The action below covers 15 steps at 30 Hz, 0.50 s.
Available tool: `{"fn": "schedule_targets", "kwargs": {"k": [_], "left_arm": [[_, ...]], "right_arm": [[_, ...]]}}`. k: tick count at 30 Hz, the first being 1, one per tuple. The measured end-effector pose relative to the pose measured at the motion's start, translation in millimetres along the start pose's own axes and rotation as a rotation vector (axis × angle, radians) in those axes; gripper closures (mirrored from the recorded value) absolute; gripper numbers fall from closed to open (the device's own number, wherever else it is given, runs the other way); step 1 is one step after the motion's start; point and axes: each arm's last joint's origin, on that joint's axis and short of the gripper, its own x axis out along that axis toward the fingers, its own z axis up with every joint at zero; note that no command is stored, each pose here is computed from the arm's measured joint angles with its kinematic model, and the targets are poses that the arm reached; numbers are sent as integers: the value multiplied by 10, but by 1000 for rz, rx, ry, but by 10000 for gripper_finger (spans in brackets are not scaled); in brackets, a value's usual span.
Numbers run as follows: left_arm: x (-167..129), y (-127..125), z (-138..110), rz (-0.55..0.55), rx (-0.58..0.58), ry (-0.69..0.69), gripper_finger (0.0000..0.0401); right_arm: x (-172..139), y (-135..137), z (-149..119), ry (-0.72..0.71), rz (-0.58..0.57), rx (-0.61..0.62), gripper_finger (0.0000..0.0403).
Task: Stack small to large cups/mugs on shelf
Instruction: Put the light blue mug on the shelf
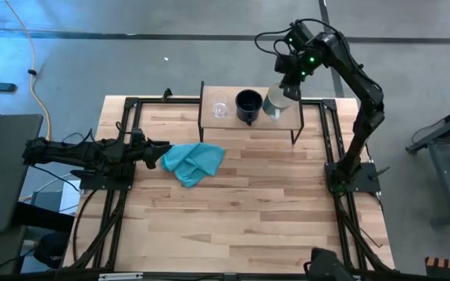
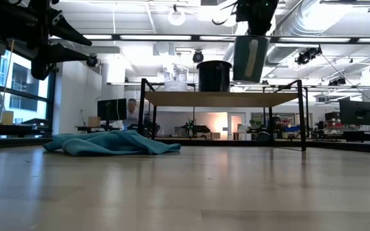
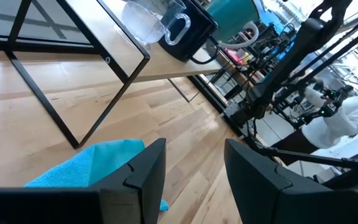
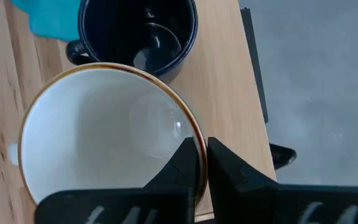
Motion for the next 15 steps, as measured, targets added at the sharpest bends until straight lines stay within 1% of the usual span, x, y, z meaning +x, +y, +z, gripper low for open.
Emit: {"fn": "schedule_targets", "kwargs": {"k": [7,15], "left_arm": [[0,-1,-2,-5,0,6,249],[0,-1,-2,-5,0,6,249]], "right_arm": [[17,-68,-58,18,-4,33,403],[13,-65,-59,16,-4,31,403]]}}
